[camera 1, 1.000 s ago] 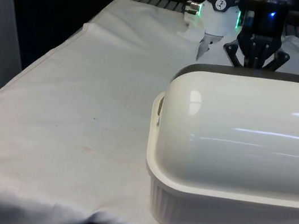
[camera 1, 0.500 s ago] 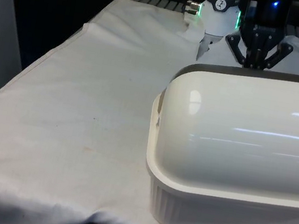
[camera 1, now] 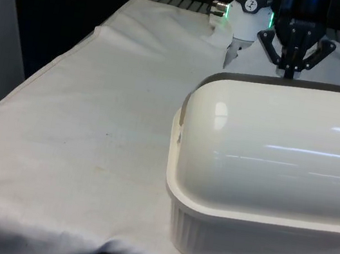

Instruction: Open the lid, then close it.

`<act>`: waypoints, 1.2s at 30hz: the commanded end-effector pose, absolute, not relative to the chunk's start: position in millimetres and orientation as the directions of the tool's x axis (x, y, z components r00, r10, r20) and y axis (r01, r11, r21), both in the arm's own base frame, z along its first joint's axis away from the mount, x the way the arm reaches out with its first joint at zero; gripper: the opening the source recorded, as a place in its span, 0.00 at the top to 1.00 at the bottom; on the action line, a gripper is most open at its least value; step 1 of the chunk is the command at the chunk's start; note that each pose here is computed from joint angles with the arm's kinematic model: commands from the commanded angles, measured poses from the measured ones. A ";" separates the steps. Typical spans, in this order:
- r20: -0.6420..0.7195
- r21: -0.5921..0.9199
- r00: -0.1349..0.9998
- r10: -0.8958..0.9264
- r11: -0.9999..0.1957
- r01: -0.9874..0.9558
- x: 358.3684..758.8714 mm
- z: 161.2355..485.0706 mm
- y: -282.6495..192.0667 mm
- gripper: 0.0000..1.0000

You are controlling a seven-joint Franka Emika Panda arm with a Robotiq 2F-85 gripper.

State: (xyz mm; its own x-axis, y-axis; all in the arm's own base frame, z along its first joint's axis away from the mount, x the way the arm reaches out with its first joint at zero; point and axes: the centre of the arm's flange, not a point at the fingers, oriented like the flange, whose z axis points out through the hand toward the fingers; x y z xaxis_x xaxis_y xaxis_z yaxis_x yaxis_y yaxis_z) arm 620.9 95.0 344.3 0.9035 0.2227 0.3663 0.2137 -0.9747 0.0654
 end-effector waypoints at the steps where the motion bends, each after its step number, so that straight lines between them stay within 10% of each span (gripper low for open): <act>1: 0.366 0.065 0.903 0.223 -0.975 0.214 620.9 345.7 95.0 1.00; 36: 0.425 0.057 0.884 0.193 -0.981 0.187 641.5 381.5 95.7 1.00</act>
State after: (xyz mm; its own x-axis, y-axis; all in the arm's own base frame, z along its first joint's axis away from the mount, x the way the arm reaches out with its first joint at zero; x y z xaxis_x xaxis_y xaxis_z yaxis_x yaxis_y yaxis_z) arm 641.5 95.7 381.5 0.8845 0.1933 0.4247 0.1871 -0.9807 0.0566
